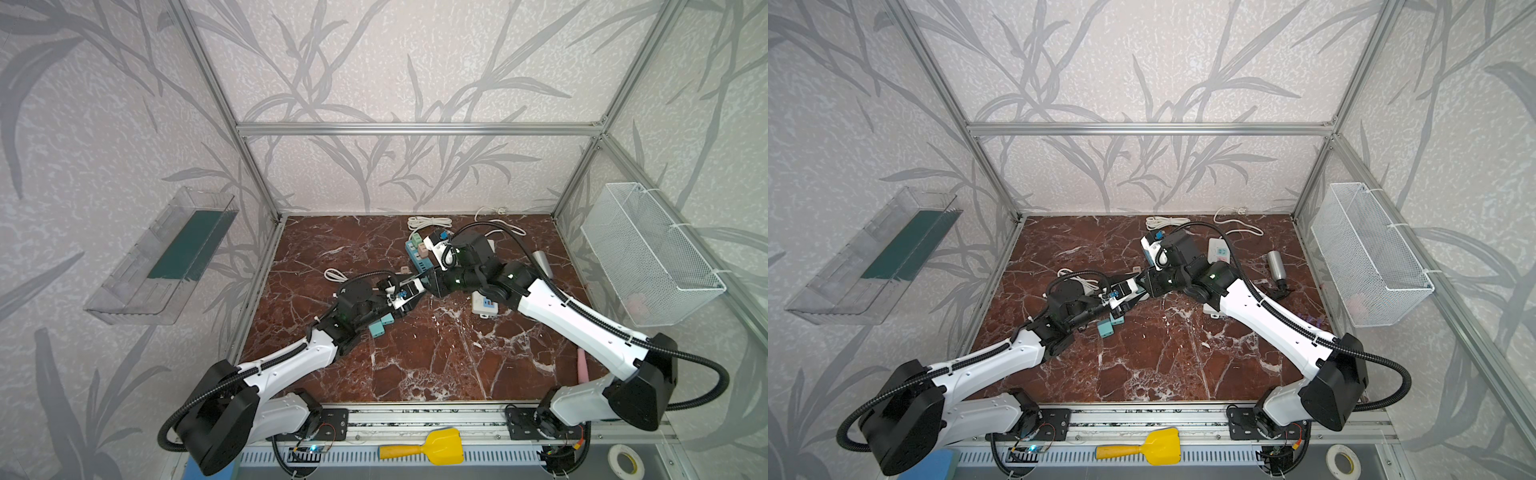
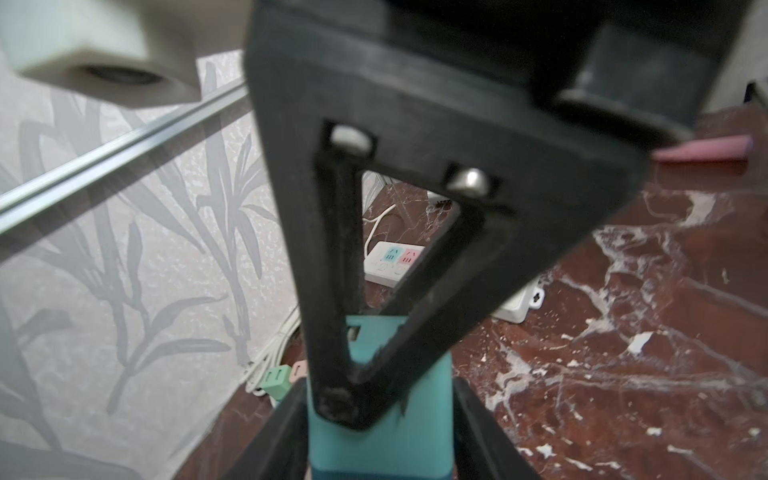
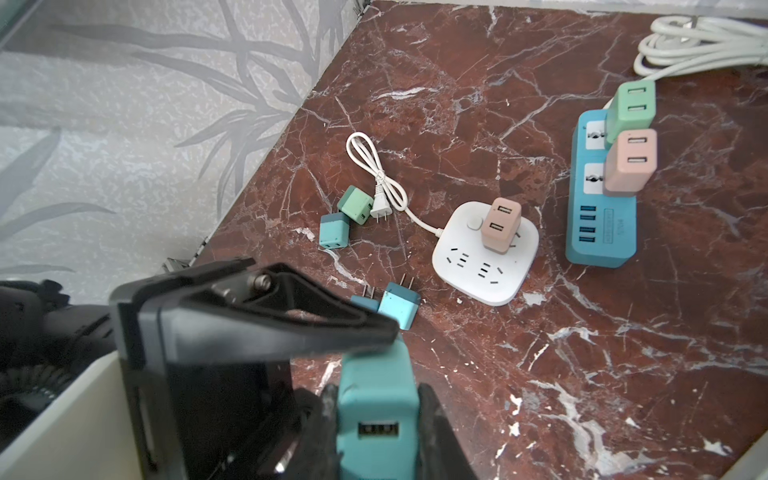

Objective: Insert the plug
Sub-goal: 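Bring teal adapter to right gripper while right gripper closes on it, then open left gripper and withdraw while right gripper carries the teal adapter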

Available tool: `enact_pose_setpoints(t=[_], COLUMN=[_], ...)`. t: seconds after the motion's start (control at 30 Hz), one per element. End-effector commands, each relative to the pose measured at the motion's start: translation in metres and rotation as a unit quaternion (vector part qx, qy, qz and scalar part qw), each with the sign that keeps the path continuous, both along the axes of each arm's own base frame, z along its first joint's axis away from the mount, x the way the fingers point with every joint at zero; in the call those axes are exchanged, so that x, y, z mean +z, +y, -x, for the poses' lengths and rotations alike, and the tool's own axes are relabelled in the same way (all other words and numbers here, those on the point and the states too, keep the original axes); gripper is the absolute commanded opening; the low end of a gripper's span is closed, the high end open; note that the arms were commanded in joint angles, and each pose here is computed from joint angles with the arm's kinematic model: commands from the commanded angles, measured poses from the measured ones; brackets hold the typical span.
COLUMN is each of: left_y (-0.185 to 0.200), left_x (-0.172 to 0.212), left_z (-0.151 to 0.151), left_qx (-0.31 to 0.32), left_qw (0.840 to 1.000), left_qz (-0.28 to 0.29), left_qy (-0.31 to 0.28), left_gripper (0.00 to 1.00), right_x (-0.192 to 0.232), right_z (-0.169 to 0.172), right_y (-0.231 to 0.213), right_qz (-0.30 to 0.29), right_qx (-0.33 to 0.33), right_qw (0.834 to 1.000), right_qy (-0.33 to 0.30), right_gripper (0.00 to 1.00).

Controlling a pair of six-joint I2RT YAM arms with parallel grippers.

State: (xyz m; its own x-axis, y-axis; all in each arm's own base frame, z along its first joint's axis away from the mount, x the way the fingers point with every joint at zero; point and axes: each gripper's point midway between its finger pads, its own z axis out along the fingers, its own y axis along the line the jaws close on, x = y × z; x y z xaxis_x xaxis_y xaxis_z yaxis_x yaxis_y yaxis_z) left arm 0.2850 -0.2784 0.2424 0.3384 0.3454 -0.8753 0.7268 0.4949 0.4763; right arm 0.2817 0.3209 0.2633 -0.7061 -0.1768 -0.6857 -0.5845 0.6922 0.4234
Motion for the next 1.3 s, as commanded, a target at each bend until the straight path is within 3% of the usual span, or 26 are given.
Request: enact_pose_setpoints(t=[0.0,0.17,0.27,0.37,0.43,0.5,0.6,0.8,0.83,0.93,1.1,1.27], left_y=[0.007,0.032,0.064,0.115,0.158,0.193,0.246,0.285,0.287,0.288,0.288,0.285], left_x=[0.027,0.056,0.08,0.099,0.098,0.081,0.042,0.021,0.02,0.024,0.024,0.024], left_z=[-0.011,-0.03,-0.045,-0.06,-0.067,-0.074,-0.076,-0.07,-0.069,-0.071,-0.071,-0.074], left_qx=[0.039,0.126,0.208,0.312,0.388,0.439,0.517,0.531,0.531,0.532,0.529,0.521], left_qw=[0.998,0.983,0.953,0.889,0.824,0.774,0.673,0.6,0.595,0.603,0.601,0.606], left_qz=[0.037,0.129,0.222,0.335,0.41,0.443,0.493,0.57,0.575,0.568,0.57,0.57], left_qy=[-0.03,-0.025,-0.018,0.002,0.04,0.104,0.194,0.183,0.183,0.177,0.183,0.191], left_gripper=[0.99,0.99,0.99,0.99,0.99,0.99,0.99,0.99,0.99,0.99,0.99,0.99], right_x=[0.024,0.032,0.034,0.03,0.022,0.017,0.011,-0.003,-0.006,-0.016,-0.028,-0.053], right_z=[-0.003,-0.019,-0.025,-0.029,-0.032,-0.034,-0.035,-0.038,-0.039,-0.041,-0.05,-0.069], right_y=[-0.006,-0.03,-0.041,-0.045,-0.045,-0.042,-0.038,-0.031,-0.029,-0.022,-0.006,0.003], right_qz=[-0.007,0.029,0.049,0.065,0.079,0.084,0.084,0.091,0.092,0.095,0.106,0.206], right_qx=[-0.023,-0.084,-0.109,-0.118,-0.121,-0.12,-0.116,-0.115,-0.115,-0.111,-0.108,-0.129], right_qw=[0.999,0.994,0.989,0.987,0.986,0.986,0.987,0.987,0.987,0.988,0.987,0.969], right_qy=[-0.024,-0.069,-0.085,-0.087,-0.082,-0.077,-0.073,-0.062,-0.059,-0.052,-0.048,-0.038], right_gripper=[0.0,0.0,0.0,0.0,0.0,0.0,0.0,0.0,0.0,0.0,0.0,0.0])
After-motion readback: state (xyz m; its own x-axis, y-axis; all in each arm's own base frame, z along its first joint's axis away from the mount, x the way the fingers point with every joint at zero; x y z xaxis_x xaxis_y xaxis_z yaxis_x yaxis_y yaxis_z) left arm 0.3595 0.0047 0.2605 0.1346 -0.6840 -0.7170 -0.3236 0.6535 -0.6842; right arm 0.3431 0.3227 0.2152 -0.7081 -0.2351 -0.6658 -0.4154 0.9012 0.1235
